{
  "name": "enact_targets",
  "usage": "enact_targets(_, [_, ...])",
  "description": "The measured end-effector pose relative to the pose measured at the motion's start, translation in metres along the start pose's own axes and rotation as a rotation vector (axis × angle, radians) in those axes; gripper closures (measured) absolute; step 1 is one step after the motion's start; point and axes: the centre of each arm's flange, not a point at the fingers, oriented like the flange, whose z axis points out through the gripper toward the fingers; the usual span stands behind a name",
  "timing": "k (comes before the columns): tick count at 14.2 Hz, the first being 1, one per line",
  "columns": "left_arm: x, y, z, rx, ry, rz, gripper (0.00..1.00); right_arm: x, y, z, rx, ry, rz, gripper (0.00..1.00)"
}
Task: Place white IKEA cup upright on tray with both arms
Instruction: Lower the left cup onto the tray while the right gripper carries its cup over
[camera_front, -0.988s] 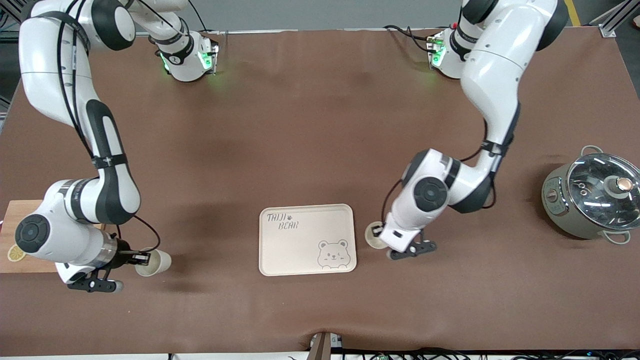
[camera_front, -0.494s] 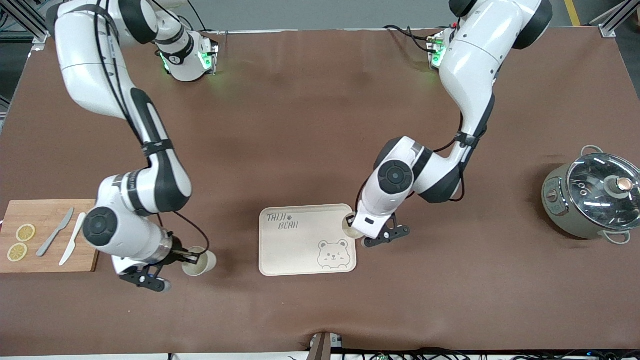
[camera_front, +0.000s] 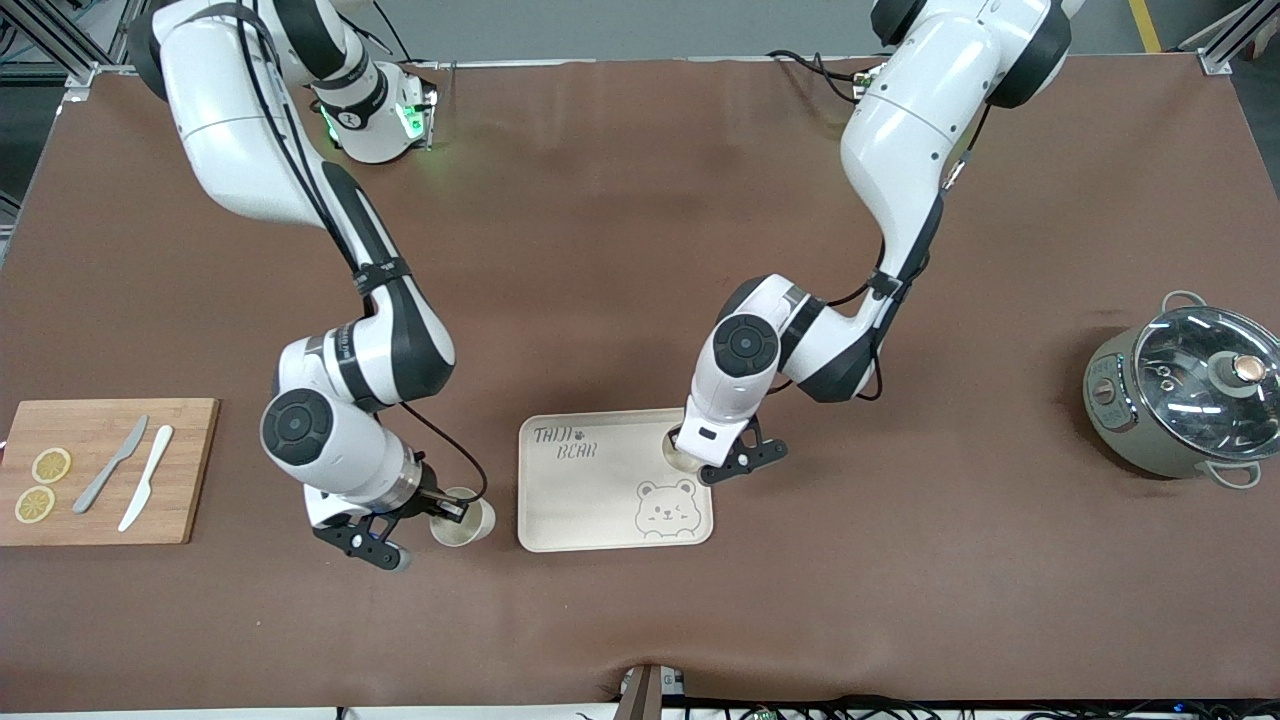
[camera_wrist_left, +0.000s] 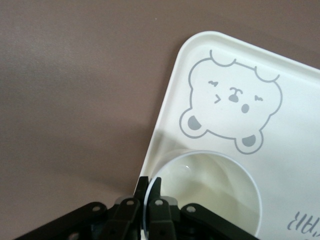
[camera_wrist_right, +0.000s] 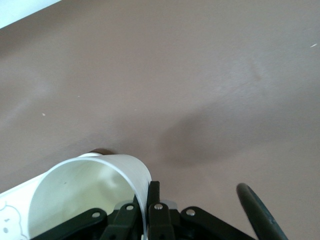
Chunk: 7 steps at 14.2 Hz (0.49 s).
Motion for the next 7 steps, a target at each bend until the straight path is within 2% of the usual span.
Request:
enact_targets(6, [0.001, 0.000, 0.000, -0.003, 0.005, -0.005, 0.96, -0.033, -0.030, 0.037, 0.005, -0.007, 0.009, 0.96])
enact_targets(7, [0.001, 0.000, 0.001, -0.002, 0.006, -0.005, 0.93, -0.040, -0.036, 0.041, 0.005, -0.009, 0.011, 0.96])
